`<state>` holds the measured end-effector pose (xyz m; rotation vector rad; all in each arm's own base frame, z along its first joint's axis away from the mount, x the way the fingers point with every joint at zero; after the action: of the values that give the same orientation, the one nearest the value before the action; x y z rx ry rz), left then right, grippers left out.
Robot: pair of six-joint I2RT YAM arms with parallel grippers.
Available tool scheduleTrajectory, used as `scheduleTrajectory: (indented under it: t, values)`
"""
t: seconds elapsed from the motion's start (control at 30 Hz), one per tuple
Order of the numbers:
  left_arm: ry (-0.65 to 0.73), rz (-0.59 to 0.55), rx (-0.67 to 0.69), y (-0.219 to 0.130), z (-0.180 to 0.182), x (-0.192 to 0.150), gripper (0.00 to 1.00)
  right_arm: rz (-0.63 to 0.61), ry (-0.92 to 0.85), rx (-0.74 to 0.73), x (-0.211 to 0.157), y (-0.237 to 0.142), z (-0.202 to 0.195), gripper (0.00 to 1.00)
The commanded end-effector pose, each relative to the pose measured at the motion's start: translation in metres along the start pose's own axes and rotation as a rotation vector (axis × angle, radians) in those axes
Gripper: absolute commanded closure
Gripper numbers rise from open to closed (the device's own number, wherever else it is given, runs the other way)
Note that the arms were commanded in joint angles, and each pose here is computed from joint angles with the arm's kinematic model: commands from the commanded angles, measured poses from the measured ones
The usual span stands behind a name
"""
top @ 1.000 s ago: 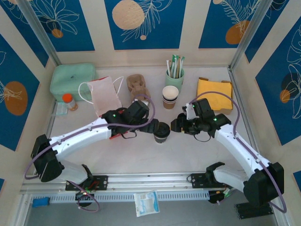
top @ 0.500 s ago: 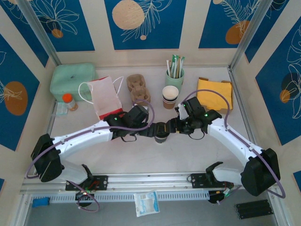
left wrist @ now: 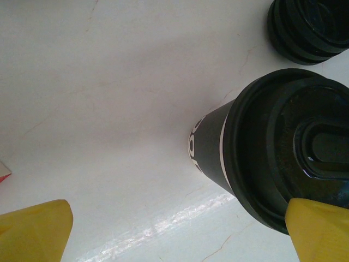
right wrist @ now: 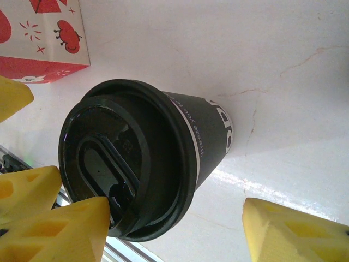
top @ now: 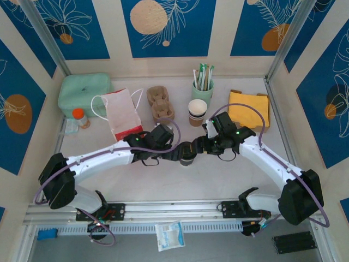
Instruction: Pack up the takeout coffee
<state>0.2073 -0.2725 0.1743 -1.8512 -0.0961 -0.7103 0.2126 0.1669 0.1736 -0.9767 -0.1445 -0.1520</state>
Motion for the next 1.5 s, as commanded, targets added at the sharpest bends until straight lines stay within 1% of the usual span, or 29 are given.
scheduleTrajectory:
  t: [0.0, 0.27, 0.47, 0.6, 0.77, 1.13, 1.33, 1.47]
  values:
    - [-0.017, 0.032, 0.009, 0.008, 0.004, -0.010, 0.00, 0.008, -0.007, -0.010, -0.003, 0.004, -0.003, 0.34]
    - [-0.020, 0.046, 0.023, 0.014, 0.009, -0.018, 0.01, 0.023, 0.016, -0.037, -0.009, 0.013, -0.014, 0.35]
    - [-0.030, 0.068, 0.026, 0.021, 0.013, -0.028, 0.01, 0.047, 0.092, -0.100, -0.022, 0.025, -0.035, 0.35]
    - [-0.039, 0.087, 0.031, 0.029, 0.016, -0.036, 0.01, 0.052, 0.122, -0.105, -0.027, 0.028, -0.040, 0.36]
    - [-0.034, 0.092, 0.035, 0.030, 0.016, -0.036, 0.01, 0.043, 0.105, -0.090, -0.021, 0.024, -0.033, 0.35]
    - [-0.020, 0.027, 0.006, 0.006, 0.006, -0.013, 0.01, 0.009, 0.027, 0.046, 0.009, -0.005, 0.015, 0.34]
    - [-0.015, 0.004, 0.003, -0.002, 0.004, -0.005, 0.00, -0.016, 0.018, 0.072, 0.021, -0.017, 0.023, 0.33]
    - [-0.014, -0.010, -0.006, -0.008, 0.002, -0.001, 0.01, -0.050, 0.044, 0.072, 0.020, -0.027, 0.017, 0.34]
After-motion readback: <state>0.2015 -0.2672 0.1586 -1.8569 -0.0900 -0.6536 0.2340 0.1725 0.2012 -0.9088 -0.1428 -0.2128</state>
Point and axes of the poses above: each hand's point on the last joint's axis, 136 mm out from that joint toward the fingers, its own y axis out along the fingers, its own z axis along the line the jaws close on, x = y × z, the point moved 5 cm from there along -y, back along the fingers, and after that the axes turned 7 degrees about y, right-handed, at the moved point
